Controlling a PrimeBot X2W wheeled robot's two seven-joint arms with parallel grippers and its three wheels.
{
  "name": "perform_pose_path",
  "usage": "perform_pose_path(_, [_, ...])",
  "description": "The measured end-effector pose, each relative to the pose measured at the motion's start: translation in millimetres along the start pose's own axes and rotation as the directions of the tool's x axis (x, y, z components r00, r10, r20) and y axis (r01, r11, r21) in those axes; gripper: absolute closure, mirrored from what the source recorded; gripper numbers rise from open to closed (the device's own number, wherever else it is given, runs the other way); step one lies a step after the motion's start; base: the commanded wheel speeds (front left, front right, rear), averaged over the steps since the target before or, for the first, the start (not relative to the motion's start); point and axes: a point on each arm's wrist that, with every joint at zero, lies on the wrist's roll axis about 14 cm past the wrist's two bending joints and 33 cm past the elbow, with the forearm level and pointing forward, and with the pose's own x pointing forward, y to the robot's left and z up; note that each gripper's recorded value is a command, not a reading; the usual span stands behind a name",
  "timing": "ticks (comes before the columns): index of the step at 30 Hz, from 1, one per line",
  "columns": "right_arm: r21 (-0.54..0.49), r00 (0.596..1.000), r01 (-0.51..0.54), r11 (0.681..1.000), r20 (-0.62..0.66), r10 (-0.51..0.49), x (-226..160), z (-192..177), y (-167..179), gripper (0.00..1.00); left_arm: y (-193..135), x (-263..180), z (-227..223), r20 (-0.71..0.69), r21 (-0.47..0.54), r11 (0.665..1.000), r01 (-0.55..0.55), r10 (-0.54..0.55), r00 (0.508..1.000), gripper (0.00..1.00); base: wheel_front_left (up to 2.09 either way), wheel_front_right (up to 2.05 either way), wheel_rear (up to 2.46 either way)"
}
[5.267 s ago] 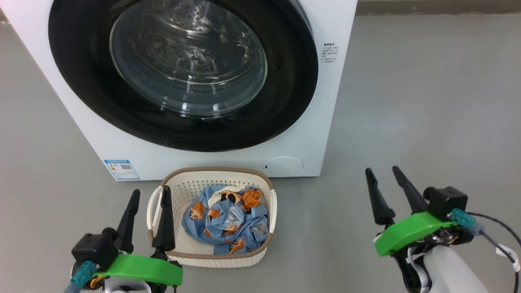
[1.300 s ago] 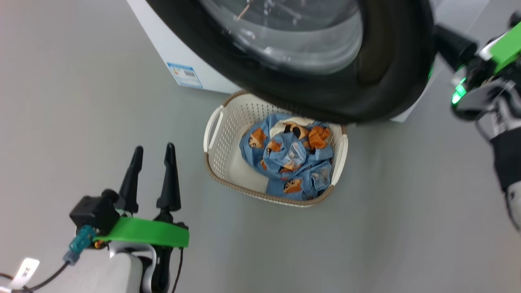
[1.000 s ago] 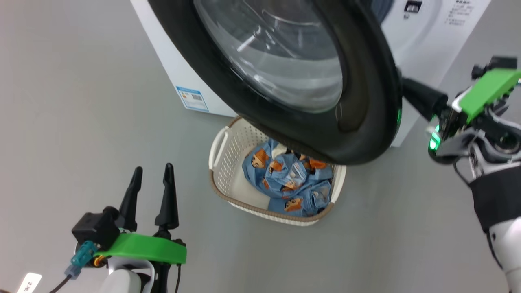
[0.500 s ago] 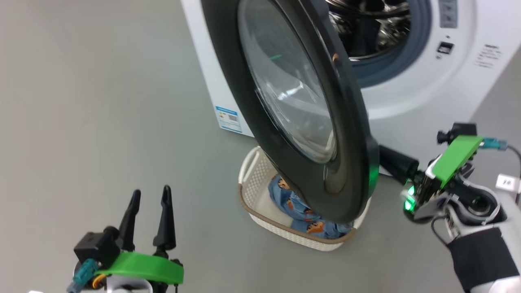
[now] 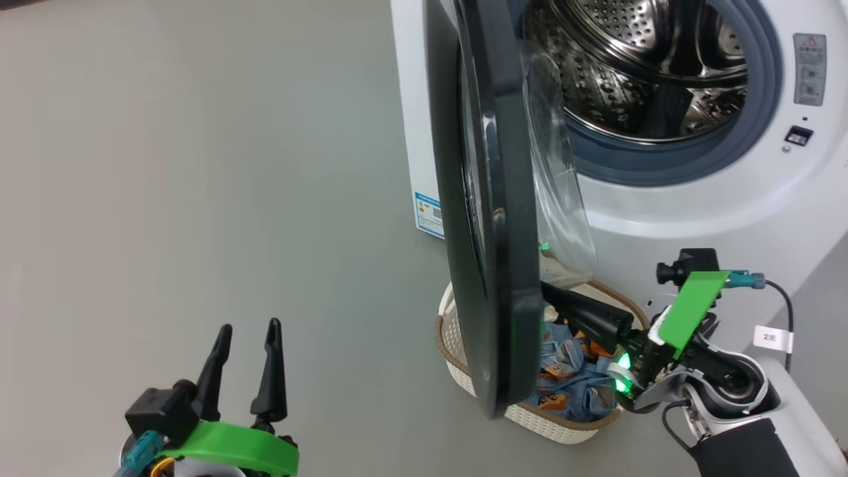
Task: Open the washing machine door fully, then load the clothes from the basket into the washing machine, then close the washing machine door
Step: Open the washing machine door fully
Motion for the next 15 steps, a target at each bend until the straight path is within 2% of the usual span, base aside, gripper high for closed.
perform_pose_path(15, [-0.006, 1.000, -0.006, 1.000, 0.005, 0.006, -6, -3, 4, 1.00, -8, 5, -1, -0.004, 0.007, 1.000, 0.028, -0.028, 1.000, 0.00, 0.00, 0.00, 0.00])
